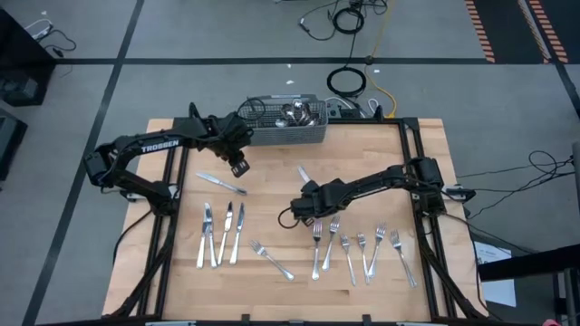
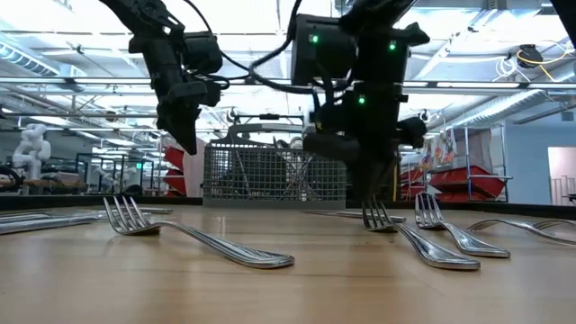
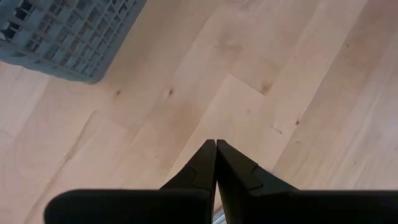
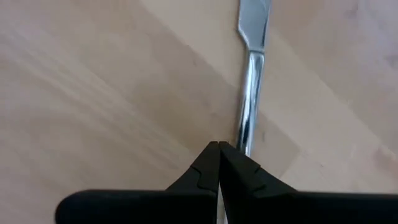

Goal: Sort silverware
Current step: Put the silver knife into the gray utensil holder

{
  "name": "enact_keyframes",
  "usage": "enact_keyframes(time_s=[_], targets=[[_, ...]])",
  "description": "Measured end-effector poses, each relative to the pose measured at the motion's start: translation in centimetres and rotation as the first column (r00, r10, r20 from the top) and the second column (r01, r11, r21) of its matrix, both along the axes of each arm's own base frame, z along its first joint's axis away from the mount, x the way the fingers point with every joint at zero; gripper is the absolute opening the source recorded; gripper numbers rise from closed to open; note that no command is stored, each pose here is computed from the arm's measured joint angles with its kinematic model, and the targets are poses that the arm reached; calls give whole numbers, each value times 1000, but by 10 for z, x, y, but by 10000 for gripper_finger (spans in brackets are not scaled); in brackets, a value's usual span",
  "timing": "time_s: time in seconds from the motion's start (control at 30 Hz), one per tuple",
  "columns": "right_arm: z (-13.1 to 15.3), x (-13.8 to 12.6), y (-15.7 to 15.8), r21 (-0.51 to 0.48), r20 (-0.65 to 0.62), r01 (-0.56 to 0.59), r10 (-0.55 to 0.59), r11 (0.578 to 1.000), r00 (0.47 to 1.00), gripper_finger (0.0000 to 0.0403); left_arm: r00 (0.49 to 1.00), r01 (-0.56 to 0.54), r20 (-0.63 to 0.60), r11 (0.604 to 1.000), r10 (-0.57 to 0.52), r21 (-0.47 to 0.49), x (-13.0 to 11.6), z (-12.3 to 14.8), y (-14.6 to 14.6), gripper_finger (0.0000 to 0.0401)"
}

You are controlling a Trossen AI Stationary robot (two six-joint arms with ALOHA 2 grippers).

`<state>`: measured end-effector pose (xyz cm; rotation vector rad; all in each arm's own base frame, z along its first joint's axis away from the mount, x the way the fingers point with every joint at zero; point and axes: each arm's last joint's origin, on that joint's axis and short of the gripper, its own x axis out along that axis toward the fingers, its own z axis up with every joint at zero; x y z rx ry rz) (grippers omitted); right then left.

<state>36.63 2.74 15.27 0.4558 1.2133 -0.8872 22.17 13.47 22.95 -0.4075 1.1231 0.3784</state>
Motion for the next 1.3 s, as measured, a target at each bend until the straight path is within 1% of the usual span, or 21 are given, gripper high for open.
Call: enact_keyframes(time_s=[0.07,0.17,0.23,0.3,0.43,0.57,0.67,0.77,0.87,1.07,1.3], targets=[[9,-2,0,-24,37,39,-38,999,999,0,1000,9,-1,1000,-9,4,0,0,0,19],[28,-5,0,-92,133,95,-82,991,988,0,1000,9,-1,1000,-9,4,0,0,0,19],[39,-7,-5,-114,169,125,-105,986,980,0,1000,11,1,1000,-11,6,0,0,0,19],[42,-7,-20,-114,170,155,-134,981,976,0,1000,15,9,1000,-15,13,1,0,1,19],[36,-2,-58,-87,156,166,-151,982,976,0,1000,14,26,1000,-14,23,2,1,2,19],[36,2,-88,-84,197,194,-174,977,965,0,1000,15,21,1000,-15,21,2,1,1,19],[38,5,-110,-95,247,198,-170,976,954,0,1000,15,20,1000,-15,21,2,1,1,19],[39,6,-123,-79,278,198,-169,977,946,0,1000,15,20,1000,-16,20,2,1,1,19],[35,7,-129,-68,281,201,-174,977,944,0,1000,15,19,1000,-15,20,2,1,1,19],[5,16,-126,-28,224,175,-165,984,960,0,1000,17,19,1000,-17,20,2,1,1,19],[-14,28,-118,12,254,149,-147,989,956,0,1000,24,17,999,-25,23,2,1,1,19]])
